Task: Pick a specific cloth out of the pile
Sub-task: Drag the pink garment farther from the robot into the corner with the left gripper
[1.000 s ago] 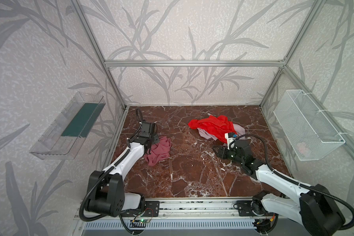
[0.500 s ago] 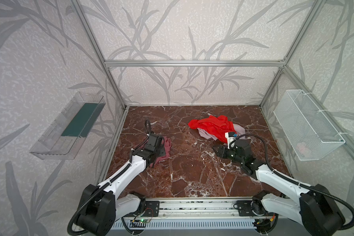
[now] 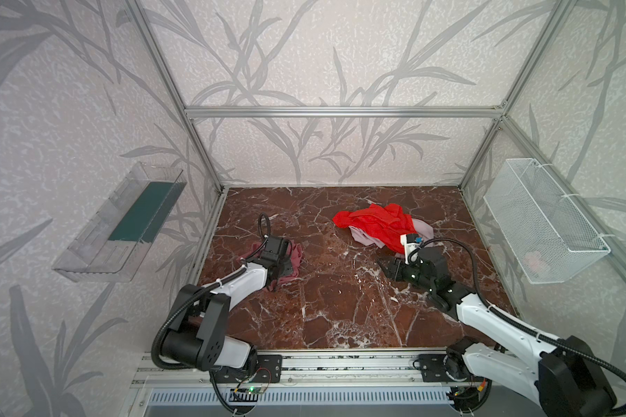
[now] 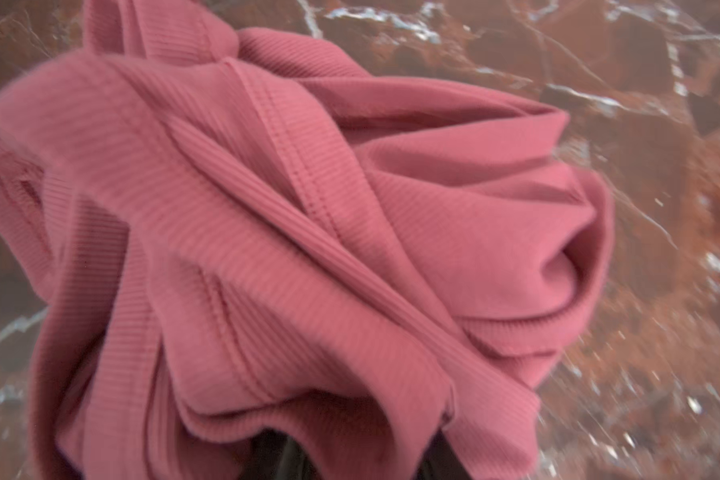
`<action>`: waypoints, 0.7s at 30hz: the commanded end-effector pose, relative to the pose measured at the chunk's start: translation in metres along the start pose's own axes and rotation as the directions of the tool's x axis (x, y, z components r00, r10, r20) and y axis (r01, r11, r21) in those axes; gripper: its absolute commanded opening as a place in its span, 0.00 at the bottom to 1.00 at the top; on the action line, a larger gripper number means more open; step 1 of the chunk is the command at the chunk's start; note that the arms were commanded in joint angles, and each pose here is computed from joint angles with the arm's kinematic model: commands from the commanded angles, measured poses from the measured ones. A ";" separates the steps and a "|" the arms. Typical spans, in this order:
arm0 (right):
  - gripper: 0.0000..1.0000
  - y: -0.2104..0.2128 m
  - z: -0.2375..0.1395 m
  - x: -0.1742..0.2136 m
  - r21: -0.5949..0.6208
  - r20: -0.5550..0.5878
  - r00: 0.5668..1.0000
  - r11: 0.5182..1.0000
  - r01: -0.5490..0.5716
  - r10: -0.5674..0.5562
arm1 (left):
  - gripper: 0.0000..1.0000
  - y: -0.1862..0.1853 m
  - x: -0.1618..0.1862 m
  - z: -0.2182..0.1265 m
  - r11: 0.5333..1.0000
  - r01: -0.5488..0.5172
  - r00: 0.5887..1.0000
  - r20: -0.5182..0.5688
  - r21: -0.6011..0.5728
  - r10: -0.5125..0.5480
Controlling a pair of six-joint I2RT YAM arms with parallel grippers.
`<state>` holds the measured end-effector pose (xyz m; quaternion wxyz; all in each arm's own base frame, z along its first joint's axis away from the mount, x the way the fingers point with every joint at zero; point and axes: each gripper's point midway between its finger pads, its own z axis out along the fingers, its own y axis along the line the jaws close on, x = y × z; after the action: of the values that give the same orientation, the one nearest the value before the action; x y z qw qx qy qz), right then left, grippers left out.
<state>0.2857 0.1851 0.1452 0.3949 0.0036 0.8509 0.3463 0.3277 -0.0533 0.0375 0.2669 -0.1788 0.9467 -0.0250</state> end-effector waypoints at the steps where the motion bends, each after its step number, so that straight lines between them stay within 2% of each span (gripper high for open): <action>1: 0.58 0.000 -0.007 -0.007 0.033 0.009 0.999 0.999 0.034 -0.034 | 0.33 -0.005 -0.027 0.004 0.999 0.037 0.999 0.031 0.017 -0.037; 9: 0.58 0.007 -0.010 -0.012 0.027 -0.013 0.999 0.999 0.044 -0.044 | 0.32 0.010 -0.067 0.030 0.994 0.113 0.993 0.027 0.009 -0.113; 21: 0.58 0.013 -0.013 -0.021 0.033 -0.013 0.998 0.998 0.060 -0.059 | 0.32 0.048 -0.134 0.046 0.974 0.225 0.972 0.076 -0.021 -0.223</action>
<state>0.2852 0.1829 0.1620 0.3904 -0.0132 0.8613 0.3250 0.4367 0.0264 0.0543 0.2946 -0.2786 0.9133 -0.0390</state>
